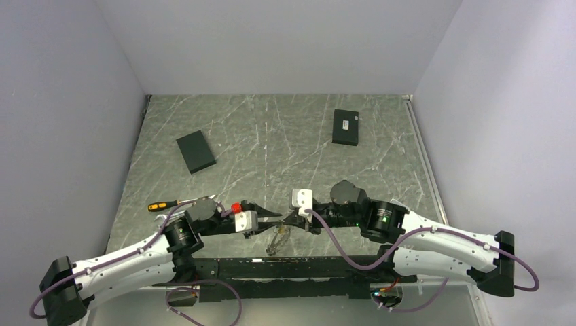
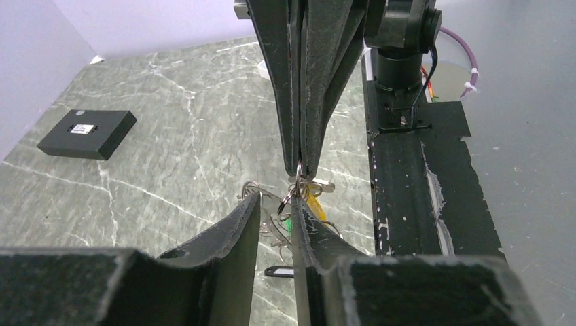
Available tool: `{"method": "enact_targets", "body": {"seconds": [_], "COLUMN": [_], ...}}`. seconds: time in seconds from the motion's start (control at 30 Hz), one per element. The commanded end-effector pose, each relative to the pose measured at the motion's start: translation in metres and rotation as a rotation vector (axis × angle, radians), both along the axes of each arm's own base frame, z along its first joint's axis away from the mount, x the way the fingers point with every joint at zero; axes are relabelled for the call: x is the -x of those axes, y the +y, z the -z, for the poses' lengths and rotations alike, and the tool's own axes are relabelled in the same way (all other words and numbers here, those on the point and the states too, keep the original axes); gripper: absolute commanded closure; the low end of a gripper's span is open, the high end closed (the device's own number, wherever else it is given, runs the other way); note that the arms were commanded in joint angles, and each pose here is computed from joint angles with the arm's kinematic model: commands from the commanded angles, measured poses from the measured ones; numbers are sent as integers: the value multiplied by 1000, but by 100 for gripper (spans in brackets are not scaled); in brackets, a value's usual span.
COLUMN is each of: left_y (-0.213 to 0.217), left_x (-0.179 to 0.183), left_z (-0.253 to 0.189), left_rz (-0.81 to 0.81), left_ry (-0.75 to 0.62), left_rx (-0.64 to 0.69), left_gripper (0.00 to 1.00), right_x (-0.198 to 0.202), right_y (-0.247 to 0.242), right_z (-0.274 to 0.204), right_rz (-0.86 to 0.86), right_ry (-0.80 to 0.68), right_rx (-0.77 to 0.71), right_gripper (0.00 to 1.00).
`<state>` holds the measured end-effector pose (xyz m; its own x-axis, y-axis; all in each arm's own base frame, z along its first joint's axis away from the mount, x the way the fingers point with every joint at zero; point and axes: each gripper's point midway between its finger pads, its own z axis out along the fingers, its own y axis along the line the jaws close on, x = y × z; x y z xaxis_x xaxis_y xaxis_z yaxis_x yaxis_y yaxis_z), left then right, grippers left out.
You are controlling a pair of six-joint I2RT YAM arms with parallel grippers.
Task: Put the keys on the keyring
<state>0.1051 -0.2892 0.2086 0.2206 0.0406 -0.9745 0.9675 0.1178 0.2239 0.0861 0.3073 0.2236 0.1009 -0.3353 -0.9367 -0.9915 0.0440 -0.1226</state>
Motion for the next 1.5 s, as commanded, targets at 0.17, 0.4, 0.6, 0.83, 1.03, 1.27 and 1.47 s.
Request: {"method": "enact_targets", "body": {"seconds": [0.17,0.4,0.6,0.83,1.03,1.27,1.47], "left_y": [-7,-1,2,9,25,30,36], "left_x": [15,9,4,-3,-5,-4,-2], "left_z": [-31,-48,-66,-82,-94,-95,-94], "left_rz": [98,41,-2,-54,-108,-120,-134], "left_ry": [-55,-53,-44,-19,4,14,20], "left_rx": [97,201,297,405,483,466,441], "left_gripper": [98,100,100,100,100,90,48], "right_x": [-2,-22,-34,-36,-46,-46,-45], "right_y": [9,6,8,13,-2,1,-1], "right_z": [-32,-52,-53,-65,-74,-75,-86], "right_rz": [-4,160,255,266,344,340,329], "right_ry": [-44,-25,56,140,176,230,195], "right_rx": [-137,-348,-520,-698,-795,-834,-845], "right_gripper": [100,100,100,100,100,100,100]}}
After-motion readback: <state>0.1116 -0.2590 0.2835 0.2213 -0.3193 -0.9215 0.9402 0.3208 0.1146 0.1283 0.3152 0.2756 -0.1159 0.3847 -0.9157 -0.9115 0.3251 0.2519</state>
